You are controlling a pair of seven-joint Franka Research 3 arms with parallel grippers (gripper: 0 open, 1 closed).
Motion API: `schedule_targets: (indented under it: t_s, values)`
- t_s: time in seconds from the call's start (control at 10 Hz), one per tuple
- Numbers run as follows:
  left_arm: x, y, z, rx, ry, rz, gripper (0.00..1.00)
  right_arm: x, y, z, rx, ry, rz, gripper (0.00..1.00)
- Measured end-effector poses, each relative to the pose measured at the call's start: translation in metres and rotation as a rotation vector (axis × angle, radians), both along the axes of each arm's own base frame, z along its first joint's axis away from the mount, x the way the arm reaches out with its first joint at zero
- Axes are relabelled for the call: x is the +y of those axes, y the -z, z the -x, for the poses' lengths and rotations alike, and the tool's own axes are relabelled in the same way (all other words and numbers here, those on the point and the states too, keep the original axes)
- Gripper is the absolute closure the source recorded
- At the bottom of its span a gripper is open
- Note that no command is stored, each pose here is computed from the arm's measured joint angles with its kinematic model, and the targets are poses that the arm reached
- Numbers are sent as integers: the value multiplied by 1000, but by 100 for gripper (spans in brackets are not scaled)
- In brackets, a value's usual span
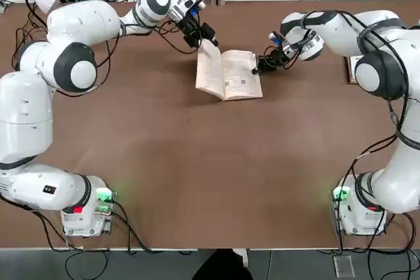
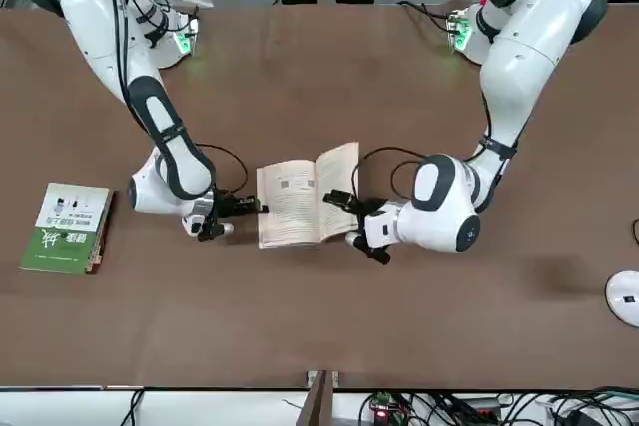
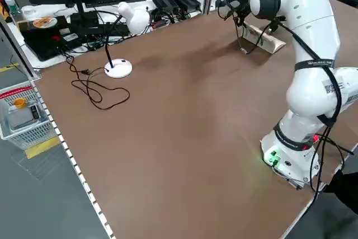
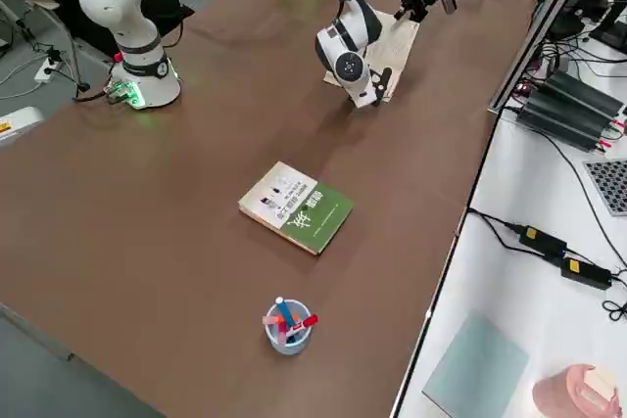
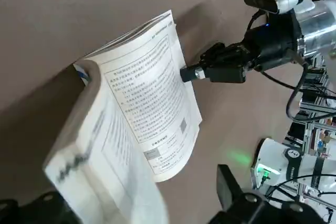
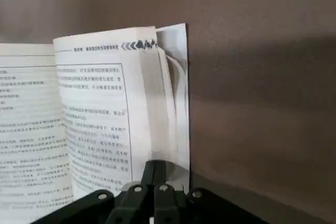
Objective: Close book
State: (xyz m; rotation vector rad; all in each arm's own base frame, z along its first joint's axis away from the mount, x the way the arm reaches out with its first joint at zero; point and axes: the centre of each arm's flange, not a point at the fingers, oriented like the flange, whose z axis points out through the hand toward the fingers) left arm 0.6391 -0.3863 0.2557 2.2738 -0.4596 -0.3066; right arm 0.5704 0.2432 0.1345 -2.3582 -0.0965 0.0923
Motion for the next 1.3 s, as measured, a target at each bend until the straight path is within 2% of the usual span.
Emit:
schedule_targets:
  t_s: [0.5,1.3]
  values:
    - [-6,-8,3,54,-49,-22,0,0,0,0,0,0,0,99]
    - [-40,-24,21,151,-139,-84,0,0,0,0,0,1,0,99]
